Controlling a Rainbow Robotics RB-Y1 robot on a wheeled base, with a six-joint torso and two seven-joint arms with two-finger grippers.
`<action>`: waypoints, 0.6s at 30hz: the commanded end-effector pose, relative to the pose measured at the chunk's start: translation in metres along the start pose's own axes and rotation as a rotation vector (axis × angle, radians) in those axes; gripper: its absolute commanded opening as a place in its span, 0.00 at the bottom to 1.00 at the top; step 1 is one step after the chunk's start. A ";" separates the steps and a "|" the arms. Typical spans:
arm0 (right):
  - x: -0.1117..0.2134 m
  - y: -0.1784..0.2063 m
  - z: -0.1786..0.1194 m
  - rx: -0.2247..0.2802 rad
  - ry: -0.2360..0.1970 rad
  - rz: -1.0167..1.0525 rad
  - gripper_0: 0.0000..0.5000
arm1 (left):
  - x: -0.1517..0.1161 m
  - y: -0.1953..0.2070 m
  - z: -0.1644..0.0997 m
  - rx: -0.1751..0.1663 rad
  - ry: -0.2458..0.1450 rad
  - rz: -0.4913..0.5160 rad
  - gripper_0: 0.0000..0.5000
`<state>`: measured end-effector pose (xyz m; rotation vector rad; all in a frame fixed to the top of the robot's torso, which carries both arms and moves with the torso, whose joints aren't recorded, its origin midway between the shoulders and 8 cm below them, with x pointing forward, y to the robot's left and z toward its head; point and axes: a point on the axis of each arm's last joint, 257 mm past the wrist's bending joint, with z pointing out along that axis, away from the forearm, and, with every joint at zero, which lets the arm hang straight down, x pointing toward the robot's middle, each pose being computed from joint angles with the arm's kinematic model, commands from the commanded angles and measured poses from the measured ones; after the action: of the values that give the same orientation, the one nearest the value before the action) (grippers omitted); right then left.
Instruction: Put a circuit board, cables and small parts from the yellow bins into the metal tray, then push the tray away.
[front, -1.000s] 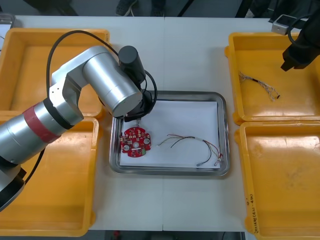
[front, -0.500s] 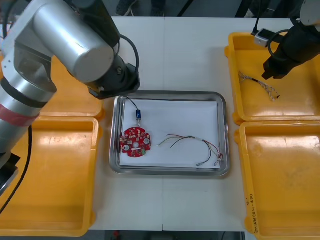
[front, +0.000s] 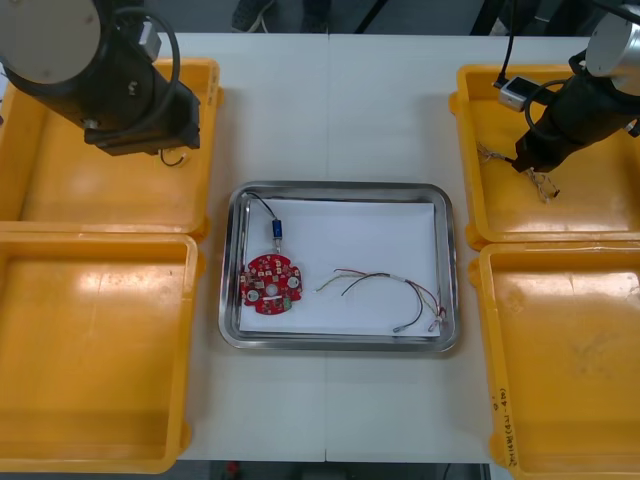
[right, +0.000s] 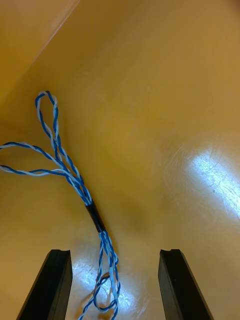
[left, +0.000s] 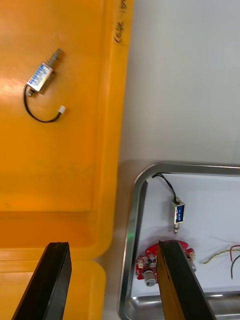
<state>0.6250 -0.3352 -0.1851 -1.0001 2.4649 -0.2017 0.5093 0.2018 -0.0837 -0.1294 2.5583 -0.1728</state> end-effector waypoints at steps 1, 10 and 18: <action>-0.036 -0.003 -0.012 0.040 -0.041 -0.086 1.00 | -0.023 0.038 -0.016 -0.023 -0.029 0.162 1.00; -0.038 -0.004 -0.002 0.060 -0.052 -0.096 1.00 | -0.051 0.064 -0.008 -0.025 -0.075 0.259 1.00; -0.029 -0.002 0.004 0.048 -0.037 -0.088 1.00 | -0.074 0.084 0.007 -0.037 -0.098 0.326 1.00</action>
<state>0.6318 -0.3355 -0.2025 -1.0273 2.4481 -0.2563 0.5583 0.2648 -0.0834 0.1676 2.5028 -0.0837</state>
